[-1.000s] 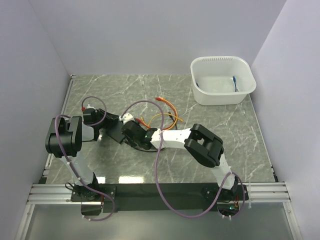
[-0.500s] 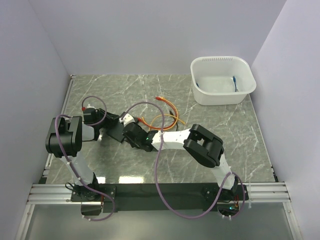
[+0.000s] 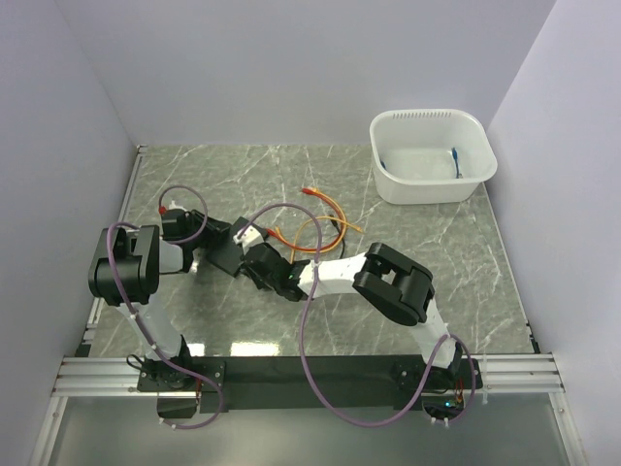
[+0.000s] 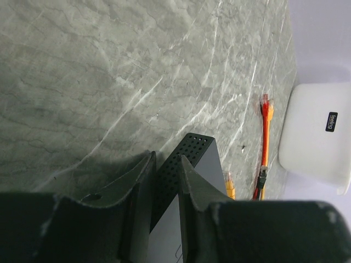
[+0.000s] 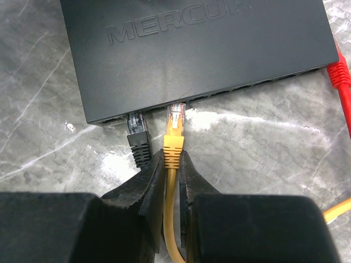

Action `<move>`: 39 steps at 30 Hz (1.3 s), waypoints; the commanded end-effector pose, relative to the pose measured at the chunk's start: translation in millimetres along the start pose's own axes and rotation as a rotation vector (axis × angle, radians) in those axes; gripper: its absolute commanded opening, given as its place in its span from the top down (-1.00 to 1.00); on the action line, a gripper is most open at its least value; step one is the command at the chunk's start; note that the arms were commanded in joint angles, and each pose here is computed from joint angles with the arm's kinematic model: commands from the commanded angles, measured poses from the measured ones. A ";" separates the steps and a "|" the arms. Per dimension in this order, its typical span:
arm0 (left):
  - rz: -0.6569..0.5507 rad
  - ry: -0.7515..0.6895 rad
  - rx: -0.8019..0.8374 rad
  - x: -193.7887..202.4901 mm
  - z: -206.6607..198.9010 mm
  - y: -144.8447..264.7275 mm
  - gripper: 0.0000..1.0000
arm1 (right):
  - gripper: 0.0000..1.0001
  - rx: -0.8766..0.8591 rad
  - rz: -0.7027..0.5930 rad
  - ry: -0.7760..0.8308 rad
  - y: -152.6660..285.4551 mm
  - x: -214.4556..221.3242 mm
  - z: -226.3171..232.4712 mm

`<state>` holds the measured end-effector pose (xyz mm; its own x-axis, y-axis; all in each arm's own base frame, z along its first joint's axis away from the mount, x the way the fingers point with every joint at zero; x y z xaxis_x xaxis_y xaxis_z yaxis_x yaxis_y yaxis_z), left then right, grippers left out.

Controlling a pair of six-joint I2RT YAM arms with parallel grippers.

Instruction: Insert the plug into the switch port

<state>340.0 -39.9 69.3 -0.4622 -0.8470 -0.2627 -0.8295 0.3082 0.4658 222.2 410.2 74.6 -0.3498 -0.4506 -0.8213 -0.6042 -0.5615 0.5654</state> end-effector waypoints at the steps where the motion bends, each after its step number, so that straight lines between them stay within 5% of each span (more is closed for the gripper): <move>1: 0.150 0.008 -0.023 25.9 7.5 -0.3 0.44 | 1.00 -0.054 -0.202 -0.038 3.5 -41.4 9.4; 39: 0.255 -0.088 -0.004 58.9 4.0 2.8 0.44 | 1.00 -0.074 -0.271 0.029 4.2 -56.6 9.7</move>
<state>343.9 -57.9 70.8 -0.5187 -0.7662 -0.3793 -0.8336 0.3548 0.4233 221.0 409.0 73.1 -0.2487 -0.4919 -0.8344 -0.5754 -0.6179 0.5358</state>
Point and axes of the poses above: each gripper's point midway between its finger pads, its own y axis back along the fingers, its own z axis along the line the jaws close on, x = y × z, the point moved 9 cm from there along y, back along the fingers, and after that the axes turned 6 degrees about y, right-handed, at the moved point
